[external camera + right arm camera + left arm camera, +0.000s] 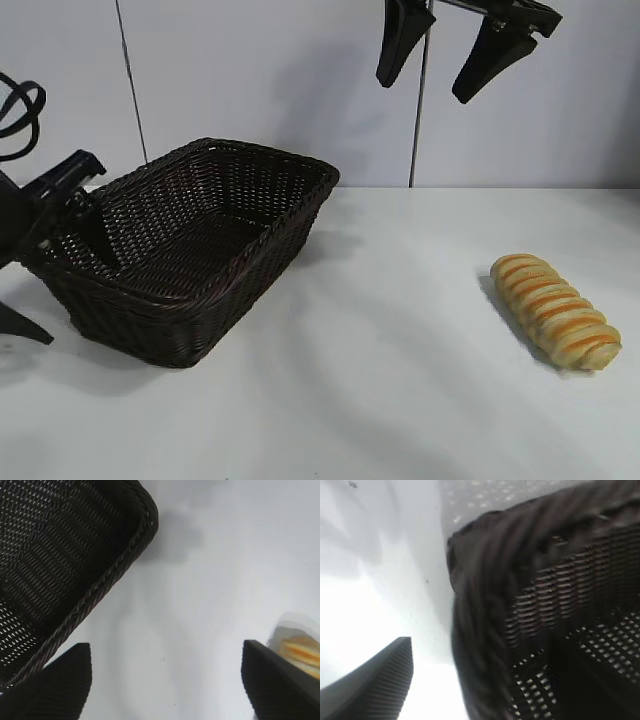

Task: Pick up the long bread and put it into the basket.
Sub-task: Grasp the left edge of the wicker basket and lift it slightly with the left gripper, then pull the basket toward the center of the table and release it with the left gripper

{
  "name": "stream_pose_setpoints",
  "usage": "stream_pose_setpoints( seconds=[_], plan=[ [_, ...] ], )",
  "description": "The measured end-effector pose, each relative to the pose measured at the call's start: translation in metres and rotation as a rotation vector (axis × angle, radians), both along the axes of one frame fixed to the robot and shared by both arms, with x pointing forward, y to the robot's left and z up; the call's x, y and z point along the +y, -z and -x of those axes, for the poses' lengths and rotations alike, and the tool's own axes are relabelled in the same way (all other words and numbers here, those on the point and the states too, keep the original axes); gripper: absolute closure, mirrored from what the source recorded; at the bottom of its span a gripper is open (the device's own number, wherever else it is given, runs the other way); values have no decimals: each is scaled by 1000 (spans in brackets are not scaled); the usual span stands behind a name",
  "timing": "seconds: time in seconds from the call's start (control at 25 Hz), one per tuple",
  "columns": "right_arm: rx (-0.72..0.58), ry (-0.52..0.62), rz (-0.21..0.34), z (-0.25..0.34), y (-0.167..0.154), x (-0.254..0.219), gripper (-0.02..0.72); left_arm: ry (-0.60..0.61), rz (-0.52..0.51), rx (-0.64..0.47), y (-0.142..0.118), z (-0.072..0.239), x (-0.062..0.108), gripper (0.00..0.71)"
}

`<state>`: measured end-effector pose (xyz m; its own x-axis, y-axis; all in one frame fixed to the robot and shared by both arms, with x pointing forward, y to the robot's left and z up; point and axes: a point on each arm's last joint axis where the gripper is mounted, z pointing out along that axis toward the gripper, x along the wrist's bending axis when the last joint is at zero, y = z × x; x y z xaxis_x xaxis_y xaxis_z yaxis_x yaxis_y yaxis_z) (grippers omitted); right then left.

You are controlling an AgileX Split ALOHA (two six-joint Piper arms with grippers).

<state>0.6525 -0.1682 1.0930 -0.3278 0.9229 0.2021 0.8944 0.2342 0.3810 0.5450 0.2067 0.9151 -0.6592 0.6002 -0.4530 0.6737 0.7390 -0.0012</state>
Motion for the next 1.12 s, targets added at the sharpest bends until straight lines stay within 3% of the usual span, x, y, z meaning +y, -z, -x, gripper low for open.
stream_pose_setpoints(
  seconds=[0.12, 0.4, 0.48, 0.72, 0.96, 1.12],
  plan=[
    [0, 0, 0, 0, 0, 0, 113, 1, 0, -2, 0, 0, -1, 218],
    [0, 0, 0, 0, 0, 0, 113, 1, 1, -2, 0, 0, -1, 548],
    [0, 0, 0, 0, 0, 0, 113, -9, 6, 1, 0, 0, -1, 607],
    [1, 0, 0, 0, 0, 0, 113, 44, 22, 55, -6, 0, -3, 608],
    [1, 0, 0, 0, 0, 0, 113, 138, 52, 6, -45, -19, 4, 608],
    [1, 0, 0, 0, 0, 0, 113, 237, 20, -28, -59, -27, 6, 608]
  ],
)
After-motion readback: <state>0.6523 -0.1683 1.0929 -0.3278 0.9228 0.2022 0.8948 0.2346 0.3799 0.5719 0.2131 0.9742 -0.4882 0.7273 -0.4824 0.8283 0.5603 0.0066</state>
